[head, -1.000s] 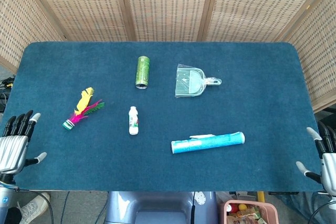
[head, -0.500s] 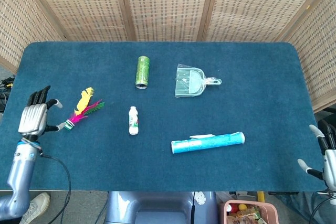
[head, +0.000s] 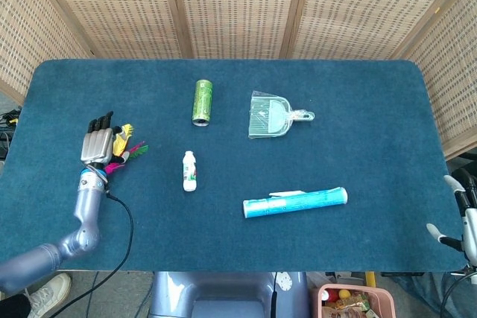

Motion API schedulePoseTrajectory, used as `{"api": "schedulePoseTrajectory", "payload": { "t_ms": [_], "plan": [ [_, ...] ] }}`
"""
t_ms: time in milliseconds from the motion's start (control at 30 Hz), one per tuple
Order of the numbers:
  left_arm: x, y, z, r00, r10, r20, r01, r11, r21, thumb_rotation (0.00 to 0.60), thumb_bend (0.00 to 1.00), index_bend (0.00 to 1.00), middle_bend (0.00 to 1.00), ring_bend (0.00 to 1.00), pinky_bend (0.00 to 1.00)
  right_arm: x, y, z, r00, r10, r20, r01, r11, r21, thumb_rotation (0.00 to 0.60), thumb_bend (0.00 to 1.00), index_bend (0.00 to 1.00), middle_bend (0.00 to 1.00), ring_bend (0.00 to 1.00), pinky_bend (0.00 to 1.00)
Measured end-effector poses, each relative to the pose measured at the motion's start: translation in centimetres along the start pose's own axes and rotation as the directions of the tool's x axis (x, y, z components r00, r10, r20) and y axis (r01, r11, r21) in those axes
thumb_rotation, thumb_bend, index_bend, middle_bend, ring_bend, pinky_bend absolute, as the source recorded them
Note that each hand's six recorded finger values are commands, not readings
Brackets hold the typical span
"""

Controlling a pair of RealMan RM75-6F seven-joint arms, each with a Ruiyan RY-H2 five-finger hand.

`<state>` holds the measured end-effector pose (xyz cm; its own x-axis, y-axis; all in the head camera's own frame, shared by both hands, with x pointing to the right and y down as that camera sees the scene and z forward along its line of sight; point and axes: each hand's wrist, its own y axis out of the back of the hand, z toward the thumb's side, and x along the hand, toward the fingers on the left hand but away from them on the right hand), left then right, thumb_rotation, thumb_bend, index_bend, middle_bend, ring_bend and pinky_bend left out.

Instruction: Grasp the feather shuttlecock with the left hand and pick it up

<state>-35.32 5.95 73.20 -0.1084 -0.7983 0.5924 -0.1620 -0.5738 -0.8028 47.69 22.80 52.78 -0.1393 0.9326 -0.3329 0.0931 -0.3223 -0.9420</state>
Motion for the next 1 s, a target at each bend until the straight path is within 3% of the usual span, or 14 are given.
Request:
{"api": "schedulePoseTrajectory", "payload": {
  "t_ms": [533, 1000],
  "plan": [
    [0.5, -2.0, 1.2, 0.999, -0.039, 0.0, 0.039, 0.999, -0.017, 0.6, 0.34, 0.5, 0.0, 0.0, 0.0, 0.0, 0.1, -0.1, 1.0, -0.007, -0.003, 0.007, 1.0, -0.009, 0.6, 0.0, 0.0, 0.0, 0.0, 0.0],
    [0.6, -2.2, 1.5, 1.0, -0.027, 0.004, 0.027, 0.999, -0.027, 0.6, 0.43, 0.65, 0.0, 0.0, 0.0, -0.1, -0.1, -0.2, 1.0, 0.004, -0.002, -0.004, 1.0, -0.012, 0.6, 0.0, 0.0, 0.0, 0.0, 0.0]
  ]
}}
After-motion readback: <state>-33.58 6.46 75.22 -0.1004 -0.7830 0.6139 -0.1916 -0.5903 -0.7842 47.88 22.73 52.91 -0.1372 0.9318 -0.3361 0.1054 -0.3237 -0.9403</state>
